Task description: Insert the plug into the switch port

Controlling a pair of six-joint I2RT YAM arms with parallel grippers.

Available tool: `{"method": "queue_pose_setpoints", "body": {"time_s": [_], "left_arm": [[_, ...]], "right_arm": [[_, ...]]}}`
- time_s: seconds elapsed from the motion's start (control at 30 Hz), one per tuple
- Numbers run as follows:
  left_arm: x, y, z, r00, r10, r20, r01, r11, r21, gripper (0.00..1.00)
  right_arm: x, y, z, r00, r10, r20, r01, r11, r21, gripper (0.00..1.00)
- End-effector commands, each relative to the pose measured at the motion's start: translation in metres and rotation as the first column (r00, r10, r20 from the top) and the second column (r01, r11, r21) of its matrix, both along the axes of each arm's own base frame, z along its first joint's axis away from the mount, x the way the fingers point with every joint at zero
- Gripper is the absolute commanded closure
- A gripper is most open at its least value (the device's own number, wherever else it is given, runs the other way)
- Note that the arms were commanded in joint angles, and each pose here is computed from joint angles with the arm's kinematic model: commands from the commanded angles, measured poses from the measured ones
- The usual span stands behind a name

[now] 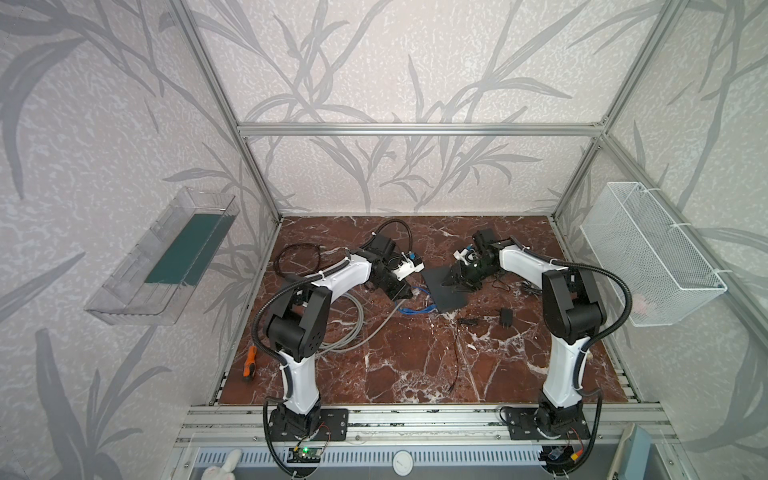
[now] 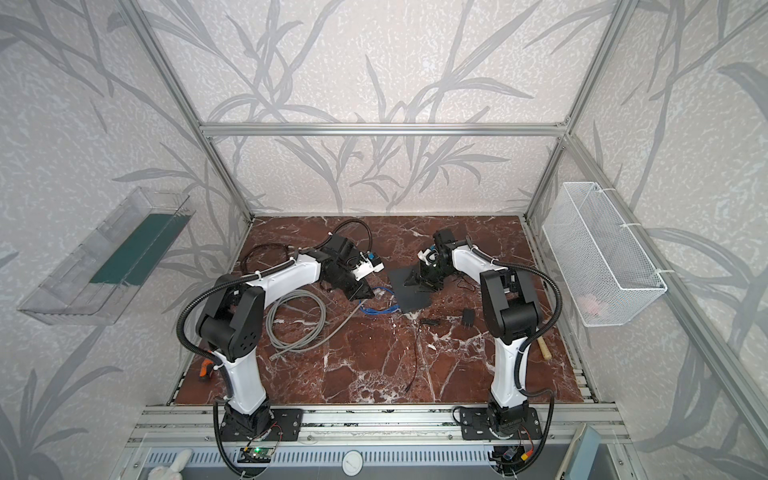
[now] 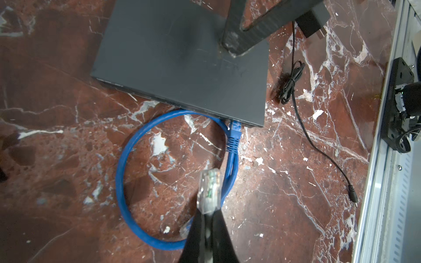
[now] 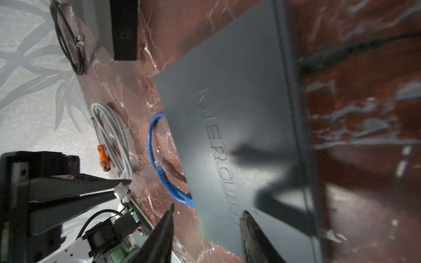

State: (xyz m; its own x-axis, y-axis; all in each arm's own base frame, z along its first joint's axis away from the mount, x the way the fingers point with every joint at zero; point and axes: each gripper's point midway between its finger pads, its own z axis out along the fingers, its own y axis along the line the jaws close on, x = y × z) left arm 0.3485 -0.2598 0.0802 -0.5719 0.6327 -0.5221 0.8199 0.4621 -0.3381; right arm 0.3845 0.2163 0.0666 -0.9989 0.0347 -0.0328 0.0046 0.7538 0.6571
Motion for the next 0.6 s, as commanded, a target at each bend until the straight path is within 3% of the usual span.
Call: {"method": "queue_pose_setpoints", "body": {"time_s": [0.0, 0.3, 0.57], "left_arm": [[-0.002, 0.006, -0.003, 0.997, -0.06, -0.053, 0.061, 0.998, 0.022, 0.96], [0.036, -0.002, -0.015, 0.994, -0.093, -0.065, 0.098, 0.992, 0.081, 0.96], [0.048, -0.016, -0.033, 0.986, -0.122, -0.11, 0.135, 0.984, 0.12, 0.96]], "right_arm": [[0.012, -0.017, 0.006, 0.993, 0.041, 0.114, -0.026, 0.991, -0.131, 0.49], [0.039, -0.028, -0.007, 0.973, 0.091, 0.211, -0.038, 0.969, -0.242, 0.45], [0.063, -0.019, -0.015, 0.959, 0.123, 0.256, -0.065, 0.972, -0.227, 0.41]]}}
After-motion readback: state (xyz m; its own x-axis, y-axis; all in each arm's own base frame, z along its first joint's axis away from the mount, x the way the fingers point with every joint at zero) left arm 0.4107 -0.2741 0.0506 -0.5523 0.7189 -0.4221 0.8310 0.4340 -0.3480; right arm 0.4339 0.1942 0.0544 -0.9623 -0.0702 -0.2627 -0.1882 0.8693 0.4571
